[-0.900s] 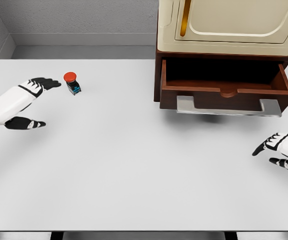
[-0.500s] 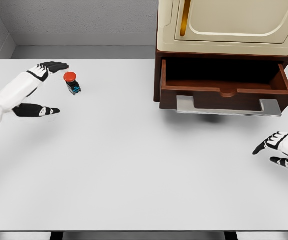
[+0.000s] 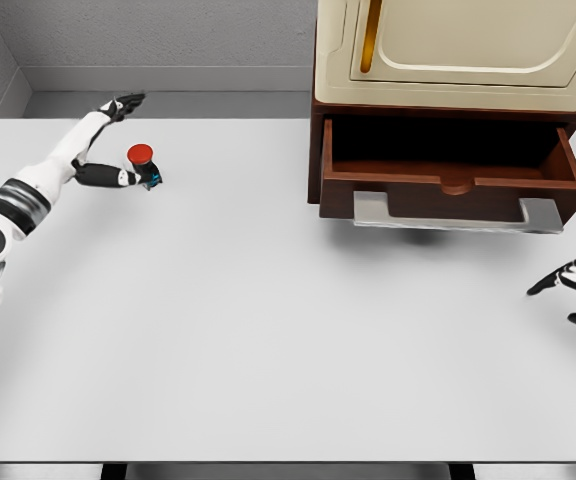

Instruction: Put the switch into the drawer with left arm, and close the drawer with right arm

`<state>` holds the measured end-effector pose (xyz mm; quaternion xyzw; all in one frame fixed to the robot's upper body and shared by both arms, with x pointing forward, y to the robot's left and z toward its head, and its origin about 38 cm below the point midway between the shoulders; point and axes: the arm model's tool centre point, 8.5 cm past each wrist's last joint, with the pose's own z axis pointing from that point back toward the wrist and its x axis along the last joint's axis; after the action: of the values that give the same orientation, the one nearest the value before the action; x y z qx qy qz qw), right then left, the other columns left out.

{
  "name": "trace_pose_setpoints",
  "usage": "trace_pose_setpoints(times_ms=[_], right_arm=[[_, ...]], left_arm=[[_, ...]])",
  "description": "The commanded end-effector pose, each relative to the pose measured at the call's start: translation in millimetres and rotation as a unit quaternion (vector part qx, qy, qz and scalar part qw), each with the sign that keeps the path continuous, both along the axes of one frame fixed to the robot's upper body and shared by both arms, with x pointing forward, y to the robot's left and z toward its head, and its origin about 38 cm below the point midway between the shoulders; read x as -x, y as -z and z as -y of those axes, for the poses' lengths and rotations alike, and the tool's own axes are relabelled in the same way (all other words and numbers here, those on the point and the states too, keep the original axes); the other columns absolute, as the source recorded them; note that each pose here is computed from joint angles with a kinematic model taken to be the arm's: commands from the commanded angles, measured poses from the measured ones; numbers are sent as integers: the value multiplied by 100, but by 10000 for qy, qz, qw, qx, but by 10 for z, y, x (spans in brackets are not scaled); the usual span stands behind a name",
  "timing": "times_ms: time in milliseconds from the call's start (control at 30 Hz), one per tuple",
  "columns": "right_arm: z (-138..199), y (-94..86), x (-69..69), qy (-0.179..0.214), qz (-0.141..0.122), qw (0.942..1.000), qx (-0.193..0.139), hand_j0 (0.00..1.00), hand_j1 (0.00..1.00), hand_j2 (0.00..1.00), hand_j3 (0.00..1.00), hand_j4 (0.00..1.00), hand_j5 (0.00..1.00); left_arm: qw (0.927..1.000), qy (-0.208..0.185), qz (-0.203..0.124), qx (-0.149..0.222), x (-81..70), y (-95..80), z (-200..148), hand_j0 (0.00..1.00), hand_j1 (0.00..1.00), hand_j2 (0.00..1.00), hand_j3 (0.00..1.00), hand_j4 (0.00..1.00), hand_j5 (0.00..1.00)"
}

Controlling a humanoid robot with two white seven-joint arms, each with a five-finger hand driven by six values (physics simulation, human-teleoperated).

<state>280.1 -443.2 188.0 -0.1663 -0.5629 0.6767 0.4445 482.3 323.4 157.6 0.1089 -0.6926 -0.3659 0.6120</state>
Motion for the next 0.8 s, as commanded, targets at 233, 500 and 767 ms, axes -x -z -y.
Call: trace_pose_setpoints(times_ms=[233,500,767], right_arm=[[-219,-156,-4,-386,139,9992,-9,72,72,72,72,72,72],[-202,-263,-39,-392,302,9987,79,72,72,72,72,72,72],[-216,-224,-21,-399,248,9989,46,74,74,74,74,74,74]], left_arm=[[9950,-412,-593,683,-170,339,-29,95,95,95,95,95,95],[9897,-724,-852,889,-248,520,-100,94,94,94,94,94,94],[9879,-796,-976,910,-339,579,-46,94,94,94,94,94,94]])
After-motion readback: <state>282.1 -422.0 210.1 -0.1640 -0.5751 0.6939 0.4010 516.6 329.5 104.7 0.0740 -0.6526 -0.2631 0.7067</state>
